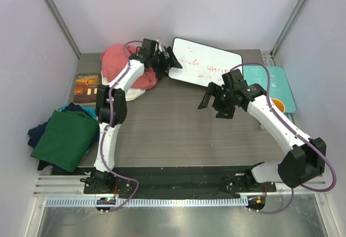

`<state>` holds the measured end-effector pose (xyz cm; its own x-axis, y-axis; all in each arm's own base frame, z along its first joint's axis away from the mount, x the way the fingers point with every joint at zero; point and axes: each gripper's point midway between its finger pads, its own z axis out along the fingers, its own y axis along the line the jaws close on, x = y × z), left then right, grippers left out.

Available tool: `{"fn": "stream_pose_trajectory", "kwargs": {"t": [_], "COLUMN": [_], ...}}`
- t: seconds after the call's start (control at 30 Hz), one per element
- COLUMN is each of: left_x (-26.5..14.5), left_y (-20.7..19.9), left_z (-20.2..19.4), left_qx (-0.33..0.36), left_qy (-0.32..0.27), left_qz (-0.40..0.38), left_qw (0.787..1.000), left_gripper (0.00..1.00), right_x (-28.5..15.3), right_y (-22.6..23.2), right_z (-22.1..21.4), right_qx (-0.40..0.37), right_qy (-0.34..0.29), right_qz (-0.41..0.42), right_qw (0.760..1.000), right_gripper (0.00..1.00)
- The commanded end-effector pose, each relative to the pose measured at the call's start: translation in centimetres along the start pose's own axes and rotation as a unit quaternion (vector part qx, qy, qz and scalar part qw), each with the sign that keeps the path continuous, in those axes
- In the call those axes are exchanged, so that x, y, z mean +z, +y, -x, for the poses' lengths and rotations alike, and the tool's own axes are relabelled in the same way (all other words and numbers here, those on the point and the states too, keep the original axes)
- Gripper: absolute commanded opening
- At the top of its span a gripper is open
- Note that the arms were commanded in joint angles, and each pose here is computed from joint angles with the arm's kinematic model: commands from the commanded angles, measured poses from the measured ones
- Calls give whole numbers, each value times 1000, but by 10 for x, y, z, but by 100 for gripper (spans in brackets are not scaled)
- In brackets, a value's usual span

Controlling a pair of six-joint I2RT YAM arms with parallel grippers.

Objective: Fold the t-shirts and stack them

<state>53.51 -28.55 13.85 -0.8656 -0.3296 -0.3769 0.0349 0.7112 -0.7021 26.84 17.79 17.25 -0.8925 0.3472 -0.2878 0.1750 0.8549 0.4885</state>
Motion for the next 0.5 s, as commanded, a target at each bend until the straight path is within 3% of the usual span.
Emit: {"fn": "stream_pose_trajectory", "kwargs": {"t": [0.0,0.2,0.43,0.47], "left_x": [13,24,34,36], "left_y": [-25,-25,-15,-14], "left_z": [-15,-20,-19,-19], "left_qx": [20,35,47,46], "left_qy": [17,-2,-25,-28], "left_qz": [-45,-58,-60,-59], "left_qw": [999,998,997,997], "left_gripper": [98,89,59,49], "right_x": [-1,-1,1,2], "right_y": [-2,-6,-12,-14], "right_z": [0,-4,-11,-13], "right_qx": [3,0,0,0], "right_qy": [-7,-1,13,18], "right_qz": [-3,-9,-19,-20], "right_qw": [1000,1000,1000,1000], "right_gripper": [100,100,100,100]}}
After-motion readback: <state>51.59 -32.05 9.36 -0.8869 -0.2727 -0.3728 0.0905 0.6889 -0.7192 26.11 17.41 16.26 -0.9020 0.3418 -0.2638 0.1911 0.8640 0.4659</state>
